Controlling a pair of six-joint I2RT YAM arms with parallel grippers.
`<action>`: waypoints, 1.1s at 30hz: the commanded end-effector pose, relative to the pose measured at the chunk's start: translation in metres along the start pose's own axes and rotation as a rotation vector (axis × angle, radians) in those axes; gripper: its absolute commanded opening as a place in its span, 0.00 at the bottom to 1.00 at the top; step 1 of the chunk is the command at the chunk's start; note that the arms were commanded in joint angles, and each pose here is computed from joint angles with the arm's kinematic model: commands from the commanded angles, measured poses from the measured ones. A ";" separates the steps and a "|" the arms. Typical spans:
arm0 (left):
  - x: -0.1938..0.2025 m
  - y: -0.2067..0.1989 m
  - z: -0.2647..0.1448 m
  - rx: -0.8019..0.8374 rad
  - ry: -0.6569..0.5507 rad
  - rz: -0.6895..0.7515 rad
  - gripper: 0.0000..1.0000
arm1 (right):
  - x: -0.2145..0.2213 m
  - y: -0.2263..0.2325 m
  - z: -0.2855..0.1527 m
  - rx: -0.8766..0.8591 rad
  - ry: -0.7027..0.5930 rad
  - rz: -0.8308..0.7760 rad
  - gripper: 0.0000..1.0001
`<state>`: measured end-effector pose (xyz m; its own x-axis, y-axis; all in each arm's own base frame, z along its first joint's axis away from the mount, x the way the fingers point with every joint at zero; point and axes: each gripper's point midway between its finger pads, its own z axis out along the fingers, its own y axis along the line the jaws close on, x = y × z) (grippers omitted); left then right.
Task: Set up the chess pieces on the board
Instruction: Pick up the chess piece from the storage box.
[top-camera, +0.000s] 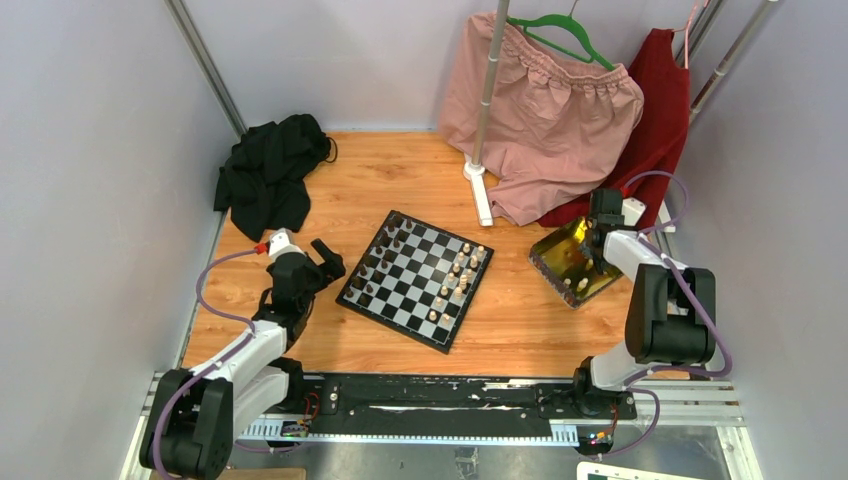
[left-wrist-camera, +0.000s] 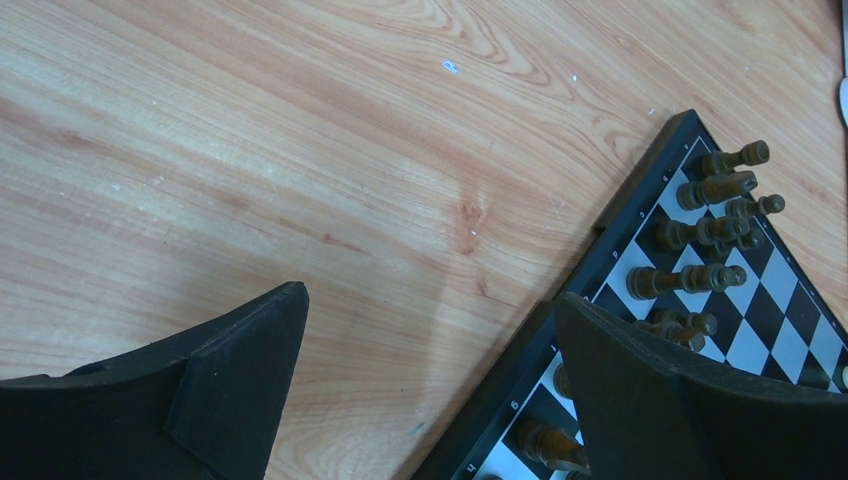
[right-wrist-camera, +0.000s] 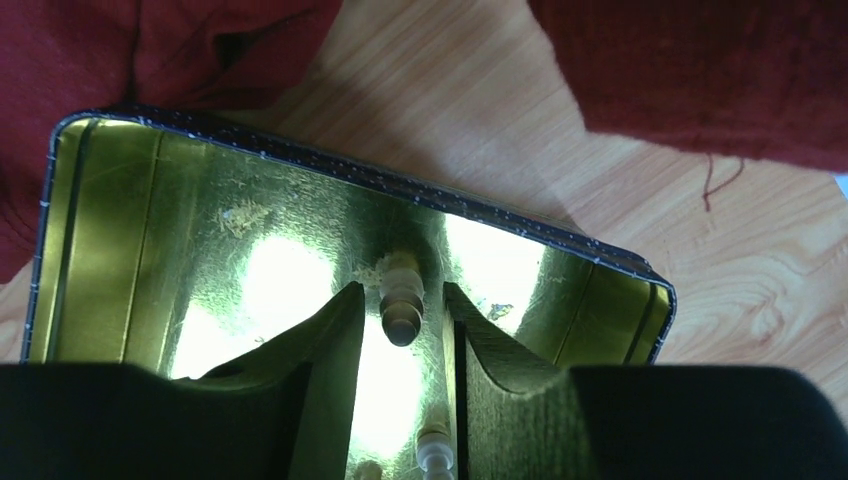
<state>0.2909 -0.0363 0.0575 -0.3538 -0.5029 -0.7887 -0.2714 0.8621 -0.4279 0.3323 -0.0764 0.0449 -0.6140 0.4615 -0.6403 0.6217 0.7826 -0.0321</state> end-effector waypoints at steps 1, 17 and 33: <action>-0.008 -0.010 0.002 0.031 -0.025 0.008 1.00 | -0.018 0.003 0.002 -0.010 -0.029 0.025 0.37; -0.007 -0.011 0.003 0.033 -0.017 0.012 1.00 | -0.013 0.007 -0.001 -0.042 -0.003 0.012 0.00; -0.007 -0.010 0.002 0.032 -0.023 0.012 1.00 | -0.024 0.029 -0.030 -0.219 -0.048 0.058 0.00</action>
<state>0.2904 -0.0392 0.0539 -0.3682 -0.4974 -0.7855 -0.2674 0.8658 -0.4229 0.3525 -0.0551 0.0772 -0.5682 0.4746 -0.6723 0.5447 0.8293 0.1250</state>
